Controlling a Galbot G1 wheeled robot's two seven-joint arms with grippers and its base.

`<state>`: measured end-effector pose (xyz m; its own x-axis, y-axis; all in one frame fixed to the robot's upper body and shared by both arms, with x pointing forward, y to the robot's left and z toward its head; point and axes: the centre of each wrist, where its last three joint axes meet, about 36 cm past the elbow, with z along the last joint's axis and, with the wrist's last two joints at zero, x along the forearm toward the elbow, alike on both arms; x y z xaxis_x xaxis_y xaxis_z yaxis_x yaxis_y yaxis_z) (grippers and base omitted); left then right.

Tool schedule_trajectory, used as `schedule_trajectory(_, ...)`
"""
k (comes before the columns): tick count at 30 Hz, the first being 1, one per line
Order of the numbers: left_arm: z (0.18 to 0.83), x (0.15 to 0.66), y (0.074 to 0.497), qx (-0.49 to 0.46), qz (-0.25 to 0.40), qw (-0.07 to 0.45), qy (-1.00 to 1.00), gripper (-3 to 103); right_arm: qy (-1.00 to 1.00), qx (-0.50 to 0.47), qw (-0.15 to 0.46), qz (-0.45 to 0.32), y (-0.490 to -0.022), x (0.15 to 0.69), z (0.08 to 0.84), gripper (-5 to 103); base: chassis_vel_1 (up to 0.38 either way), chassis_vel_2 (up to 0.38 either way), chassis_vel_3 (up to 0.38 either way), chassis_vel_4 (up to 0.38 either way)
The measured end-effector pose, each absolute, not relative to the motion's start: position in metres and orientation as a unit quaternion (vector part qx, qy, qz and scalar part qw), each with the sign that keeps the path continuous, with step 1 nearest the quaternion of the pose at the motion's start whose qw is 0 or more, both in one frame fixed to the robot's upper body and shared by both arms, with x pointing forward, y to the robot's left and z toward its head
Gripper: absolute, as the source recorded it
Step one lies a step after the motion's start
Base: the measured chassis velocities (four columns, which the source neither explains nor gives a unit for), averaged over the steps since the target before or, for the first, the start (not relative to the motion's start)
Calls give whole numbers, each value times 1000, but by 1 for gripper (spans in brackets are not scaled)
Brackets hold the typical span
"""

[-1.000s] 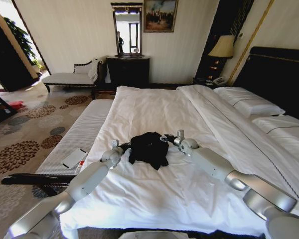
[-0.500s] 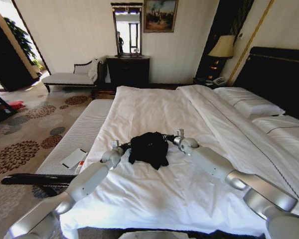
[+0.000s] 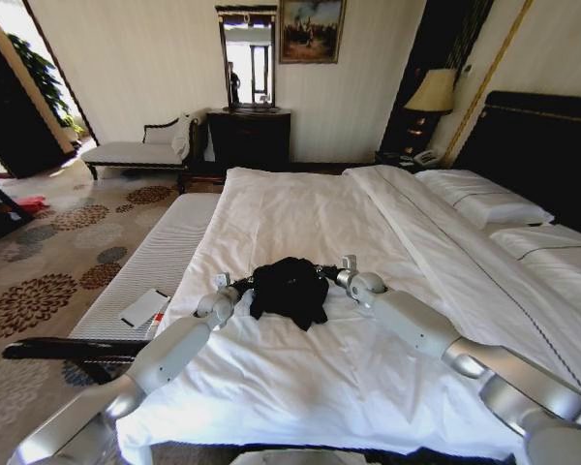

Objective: Fold the clothes on the bed.

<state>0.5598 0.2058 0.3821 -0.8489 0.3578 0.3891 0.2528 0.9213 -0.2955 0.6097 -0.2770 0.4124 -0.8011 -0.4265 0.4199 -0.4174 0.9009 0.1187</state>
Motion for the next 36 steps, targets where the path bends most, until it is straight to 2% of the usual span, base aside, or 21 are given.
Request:
schedule_trajectory(13, 488, 559, 203, -181, 130, 130, -966, 1, -967, 217, 132, -29, -305, 582, 502, 0, 0, 0, 0, 0)
schedule_trajectory(23, 602, 564, 209, -211, 105, 51, -970, 1, -975, 219, 36, -23, -323, 568, 618, 0, 0, 0, 0, 0)
schedule_trajectory(36, 701, 512, 236, -245, 88, -22, -965, 1, -970, 239, -48, -7, -341, 513, 727, 0, 0, 0, 0, 0)
